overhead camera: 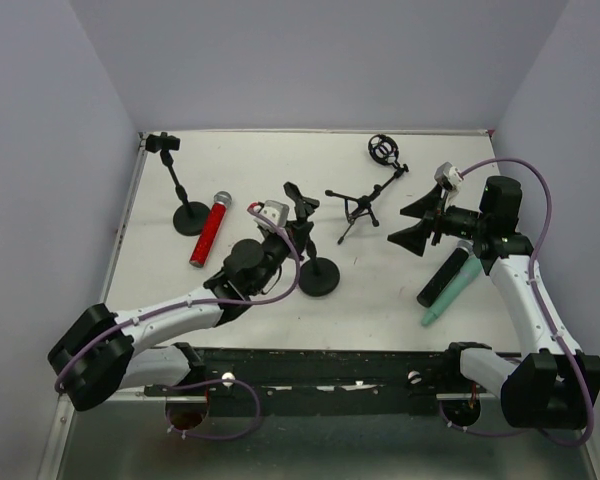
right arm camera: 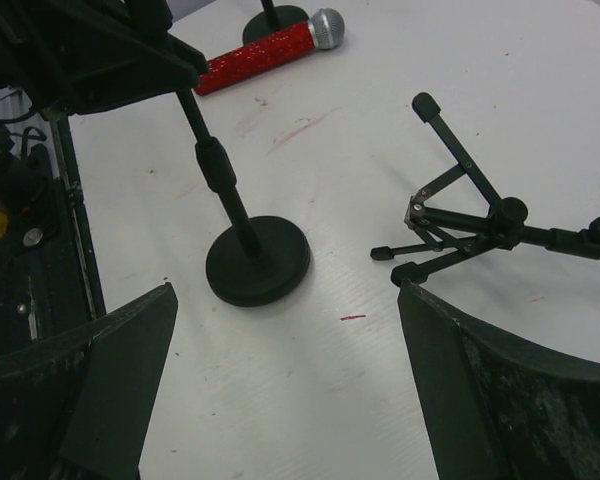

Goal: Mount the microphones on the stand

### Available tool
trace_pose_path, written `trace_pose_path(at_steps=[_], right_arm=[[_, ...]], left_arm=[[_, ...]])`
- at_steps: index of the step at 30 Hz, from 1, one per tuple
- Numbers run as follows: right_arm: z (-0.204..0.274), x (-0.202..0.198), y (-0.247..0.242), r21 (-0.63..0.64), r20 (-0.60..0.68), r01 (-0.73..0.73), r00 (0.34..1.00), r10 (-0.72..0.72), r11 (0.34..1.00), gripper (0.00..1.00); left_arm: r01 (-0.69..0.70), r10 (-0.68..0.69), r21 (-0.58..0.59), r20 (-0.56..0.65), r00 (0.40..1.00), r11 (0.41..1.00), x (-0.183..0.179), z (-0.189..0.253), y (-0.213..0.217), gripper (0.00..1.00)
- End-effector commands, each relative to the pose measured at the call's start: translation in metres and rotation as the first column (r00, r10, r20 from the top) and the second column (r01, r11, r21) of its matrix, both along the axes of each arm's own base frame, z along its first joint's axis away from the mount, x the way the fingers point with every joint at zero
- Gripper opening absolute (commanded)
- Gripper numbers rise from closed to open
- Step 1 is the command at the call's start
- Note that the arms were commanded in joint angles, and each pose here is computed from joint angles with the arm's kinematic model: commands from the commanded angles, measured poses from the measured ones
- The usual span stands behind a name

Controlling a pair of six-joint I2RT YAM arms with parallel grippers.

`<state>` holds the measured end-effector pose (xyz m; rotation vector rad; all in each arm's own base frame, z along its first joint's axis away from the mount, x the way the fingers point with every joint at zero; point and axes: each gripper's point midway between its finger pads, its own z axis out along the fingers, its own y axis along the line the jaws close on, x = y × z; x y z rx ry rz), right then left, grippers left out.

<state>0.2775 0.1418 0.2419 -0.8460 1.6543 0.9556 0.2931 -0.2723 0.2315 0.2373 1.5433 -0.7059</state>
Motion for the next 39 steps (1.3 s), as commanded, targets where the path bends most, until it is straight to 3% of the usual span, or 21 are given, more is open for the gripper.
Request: trace_pose_path(at_steps=[1,5,10,12,16,20,27,36,39], right_arm=[[-0.003,0.001,-0.001,-0.014,0.015,0.005,1.0,-0.005,1.0,1.0],[-0.005,0.002,-0.003,-0.021,0.016,0.013,1.0,-0.013,1.0,1.0],[-0.008,0.003,-0.003,-0.025,0.01,0.013,1.0,-0.013,1.0,1.0],[-0.01,0.004,-0.003,-0.026,0.004,0.015,1.0,-0.015,1.0,1.0],[-0.012,0.006,-0.004,-0.03,0.0,0.018,1.0,-0.018,0.999,1.0],[-0.012,0.006,-0.005,-0.036,0.001,0.022,1.0,-0.022,0.999,1.0],[-0.015,0.008,-0.005,-0.043,-0.002,0.025,1.0,-0.025,0.999,1.0],[-0.019,0.013,-0.016,-0.065,-0.005,0.065,0.998,-0.066,0.996,1.0],[-0.009,0.024,-0.03,-0.02,-0.073,0.161,0.984,-0.162,0.987,1.0]], left_arm=[[-0.234,0.239,-0.087,0.048,0.97,0.968,0.009,0.025,0.01,0.0],[-0.284,0.286,-0.046,0.048,0.957,0.958,0.009,0.016,-0.002,0.0],[-0.245,0.244,0.015,0.073,0.967,0.969,0.006,0.007,-0.022,0.0],[-0.236,0.233,0.023,0.075,0.969,0.972,0.004,0.006,-0.026,0.09],[-0.204,0.201,0.029,0.072,0.977,0.979,-0.002,0.005,-0.029,0.39],[-0.146,0.145,0.017,0.052,0.988,0.989,-0.01,0.004,-0.033,0.58],[-0.03,0.031,-0.005,0.037,0.999,1.0,-0.037,0.01,-0.027,0.79],[0.175,-0.175,0.02,0.021,0.984,0.984,-0.091,0.025,0.001,0.9],[0.209,-0.21,0.029,0.025,0.977,0.977,-0.104,0.041,0.022,0.95]])
